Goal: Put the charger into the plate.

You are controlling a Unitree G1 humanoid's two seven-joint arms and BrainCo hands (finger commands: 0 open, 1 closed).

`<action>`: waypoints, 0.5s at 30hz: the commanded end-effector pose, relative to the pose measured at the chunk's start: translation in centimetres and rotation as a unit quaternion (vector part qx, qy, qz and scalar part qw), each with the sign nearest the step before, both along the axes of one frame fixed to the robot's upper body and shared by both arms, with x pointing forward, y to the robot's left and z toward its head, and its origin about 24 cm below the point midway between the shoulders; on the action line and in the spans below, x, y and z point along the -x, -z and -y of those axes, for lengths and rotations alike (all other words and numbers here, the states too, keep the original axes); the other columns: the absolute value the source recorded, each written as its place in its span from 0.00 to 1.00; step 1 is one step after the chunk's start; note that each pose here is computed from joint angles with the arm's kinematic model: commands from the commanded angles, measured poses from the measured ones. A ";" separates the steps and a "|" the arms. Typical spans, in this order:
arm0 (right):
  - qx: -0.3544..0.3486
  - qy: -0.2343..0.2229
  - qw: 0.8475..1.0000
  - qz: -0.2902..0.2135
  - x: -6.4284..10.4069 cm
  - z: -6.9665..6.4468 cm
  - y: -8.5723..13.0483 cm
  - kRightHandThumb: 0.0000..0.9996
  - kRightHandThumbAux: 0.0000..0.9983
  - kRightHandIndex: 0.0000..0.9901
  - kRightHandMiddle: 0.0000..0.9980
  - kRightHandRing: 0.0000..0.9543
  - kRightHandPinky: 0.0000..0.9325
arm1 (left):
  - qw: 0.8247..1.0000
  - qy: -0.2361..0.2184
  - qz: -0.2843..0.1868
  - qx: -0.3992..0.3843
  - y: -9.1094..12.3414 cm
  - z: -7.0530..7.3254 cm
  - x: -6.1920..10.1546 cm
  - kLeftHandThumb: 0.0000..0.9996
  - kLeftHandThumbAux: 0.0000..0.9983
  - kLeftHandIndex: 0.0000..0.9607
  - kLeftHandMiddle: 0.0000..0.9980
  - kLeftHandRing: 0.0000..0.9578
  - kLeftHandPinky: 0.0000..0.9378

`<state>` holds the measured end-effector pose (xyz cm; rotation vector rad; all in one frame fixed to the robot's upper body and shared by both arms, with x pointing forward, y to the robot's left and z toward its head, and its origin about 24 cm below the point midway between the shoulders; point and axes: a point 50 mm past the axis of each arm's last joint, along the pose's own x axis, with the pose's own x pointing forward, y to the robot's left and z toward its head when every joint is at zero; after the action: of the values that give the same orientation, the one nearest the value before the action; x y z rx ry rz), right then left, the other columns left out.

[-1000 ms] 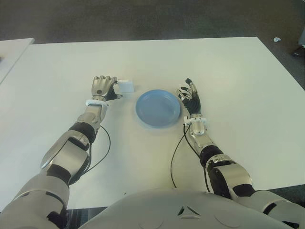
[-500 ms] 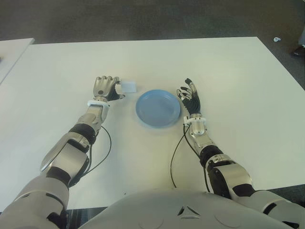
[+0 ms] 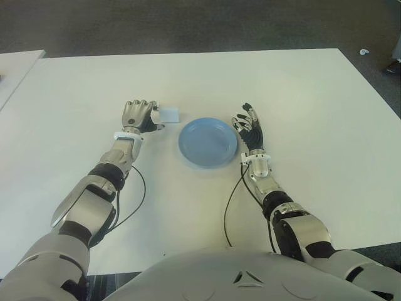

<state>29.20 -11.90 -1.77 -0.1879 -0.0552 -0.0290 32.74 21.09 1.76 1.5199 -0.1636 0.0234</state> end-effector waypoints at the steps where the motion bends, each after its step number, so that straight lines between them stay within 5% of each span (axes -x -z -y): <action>1: 0.008 0.009 0.989 -0.148 4.5 0.2 5.6 0.00 0.59 0.00 0.13 0.25 0.31 | 1.000 -0.003 -0.014 0.005 0.3 -0.3 0.3 0.72 0.70 0.46 0.85 0.87 0.88; 15: 0.006 0.010 0.988 -0.155 4.4 0.3 5.7 0.00 0.56 0.00 0.14 0.27 0.36 | 1.000 -0.004 -0.010 0.009 0.0 -0.1 0.0 0.74 0.70 0.46 0.85 0.88 0.90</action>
<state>29.30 -11.74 -1.79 -0.1837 -0.0493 -0.0151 32.79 21.10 1.84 1.5109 -0.1633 0.0203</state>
